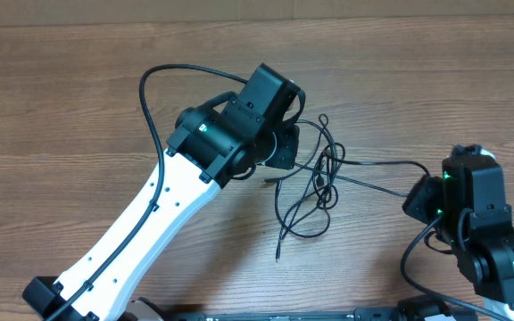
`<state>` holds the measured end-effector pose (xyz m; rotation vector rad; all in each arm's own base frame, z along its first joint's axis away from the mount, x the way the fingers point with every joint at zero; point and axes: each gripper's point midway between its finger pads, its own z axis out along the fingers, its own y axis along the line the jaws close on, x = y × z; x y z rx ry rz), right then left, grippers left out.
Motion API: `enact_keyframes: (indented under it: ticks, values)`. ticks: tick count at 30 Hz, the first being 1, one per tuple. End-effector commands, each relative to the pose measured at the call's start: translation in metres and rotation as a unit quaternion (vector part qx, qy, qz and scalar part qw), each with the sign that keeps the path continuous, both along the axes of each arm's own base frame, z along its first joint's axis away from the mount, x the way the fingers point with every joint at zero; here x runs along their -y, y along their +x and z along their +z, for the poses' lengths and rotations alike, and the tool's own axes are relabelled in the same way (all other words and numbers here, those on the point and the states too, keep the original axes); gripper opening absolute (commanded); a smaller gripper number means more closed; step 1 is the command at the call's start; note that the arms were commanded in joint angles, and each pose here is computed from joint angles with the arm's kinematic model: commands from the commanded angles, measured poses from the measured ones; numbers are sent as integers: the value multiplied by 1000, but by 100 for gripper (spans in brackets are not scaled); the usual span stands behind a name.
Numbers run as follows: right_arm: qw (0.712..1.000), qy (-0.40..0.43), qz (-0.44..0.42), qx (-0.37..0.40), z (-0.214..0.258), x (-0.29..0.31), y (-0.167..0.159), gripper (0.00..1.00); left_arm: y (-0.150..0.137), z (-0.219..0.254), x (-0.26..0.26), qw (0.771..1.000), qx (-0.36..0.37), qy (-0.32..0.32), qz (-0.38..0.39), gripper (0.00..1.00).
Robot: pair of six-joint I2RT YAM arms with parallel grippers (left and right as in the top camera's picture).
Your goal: Untangle cables
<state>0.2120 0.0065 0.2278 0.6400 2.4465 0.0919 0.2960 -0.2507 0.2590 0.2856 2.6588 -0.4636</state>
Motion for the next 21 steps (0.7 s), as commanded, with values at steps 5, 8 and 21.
enact_keyframes:
  ticks: [5, 8, 21]
  values:
    - [989, -35, -140, -30, -24, 36, -20, 4, 3, 17, 31, 996, 15, -72, -58, 4]
    - [986, -9, -155, -55, -48, 30, -25, 4, 5, 28, 44, 991, 20, -111, -66, 4]
    - [958, 162, -223, -82, -123, -13, -15, 4, 28, 96, 62, 944, 67, -288, -145, 4]
